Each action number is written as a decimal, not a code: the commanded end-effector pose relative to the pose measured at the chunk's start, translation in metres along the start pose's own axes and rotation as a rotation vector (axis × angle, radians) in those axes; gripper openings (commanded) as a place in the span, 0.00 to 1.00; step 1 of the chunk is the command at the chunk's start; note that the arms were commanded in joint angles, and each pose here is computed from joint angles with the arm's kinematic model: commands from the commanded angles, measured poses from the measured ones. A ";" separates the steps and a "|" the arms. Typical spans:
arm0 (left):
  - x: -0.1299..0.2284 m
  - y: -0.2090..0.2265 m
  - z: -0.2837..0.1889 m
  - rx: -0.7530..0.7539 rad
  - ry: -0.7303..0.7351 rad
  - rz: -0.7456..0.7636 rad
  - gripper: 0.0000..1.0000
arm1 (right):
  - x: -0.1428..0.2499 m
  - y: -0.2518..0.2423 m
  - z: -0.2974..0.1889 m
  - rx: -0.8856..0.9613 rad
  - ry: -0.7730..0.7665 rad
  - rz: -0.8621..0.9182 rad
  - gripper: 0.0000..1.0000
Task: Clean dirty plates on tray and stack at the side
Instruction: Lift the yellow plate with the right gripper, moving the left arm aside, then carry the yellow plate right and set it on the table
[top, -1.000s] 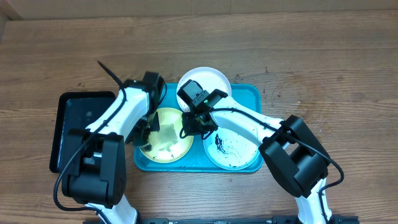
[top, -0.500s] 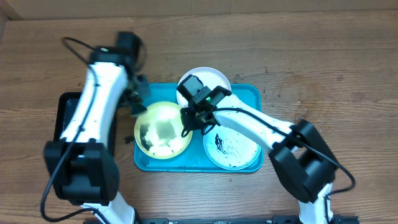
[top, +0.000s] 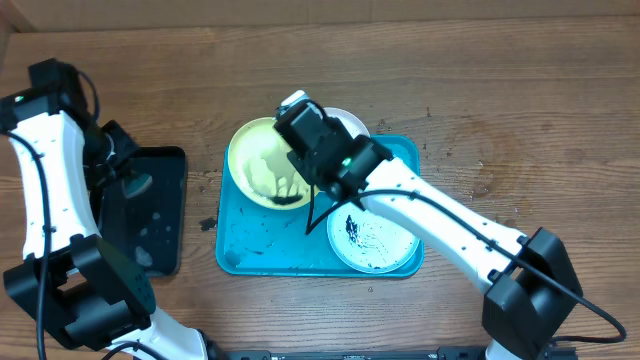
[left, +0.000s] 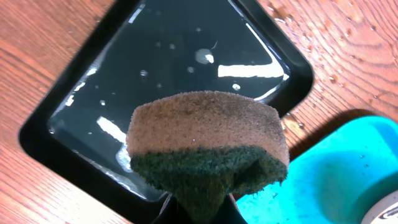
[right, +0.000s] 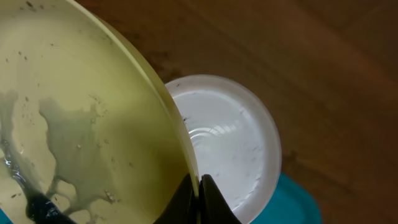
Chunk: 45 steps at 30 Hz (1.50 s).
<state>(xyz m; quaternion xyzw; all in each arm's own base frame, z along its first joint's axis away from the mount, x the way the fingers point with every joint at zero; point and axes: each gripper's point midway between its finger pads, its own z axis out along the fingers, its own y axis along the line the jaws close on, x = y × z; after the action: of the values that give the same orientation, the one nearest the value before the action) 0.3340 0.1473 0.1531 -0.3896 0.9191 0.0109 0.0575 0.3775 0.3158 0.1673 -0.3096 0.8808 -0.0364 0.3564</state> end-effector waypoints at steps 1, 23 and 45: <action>-0.008 0.003 -0.015 0.035 -0.045 -0.001 0.04 | -0.028 -0.018 -0.028 0.242 -0.082 -0.269 0.04; -0.010 0.008 -0.015 0.008 -0.058 -0.012 0.04 | -0.078 0.036 -0.088 0.456 -0.276 -0.558 0.04; -0.011 0.006 -0.015 0.020 -0.058 -0.012 0.04 | -0.034 -0.012 -0.028 -0.079 -0.111 0.310 0.04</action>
<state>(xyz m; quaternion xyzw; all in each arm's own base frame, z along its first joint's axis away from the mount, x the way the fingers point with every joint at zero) 0.3330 0.1559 0.1534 -0.3971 0.9155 0.0121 0.0629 0.3589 0.3550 0.1769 -0.3150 0.8688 0.0095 0.3819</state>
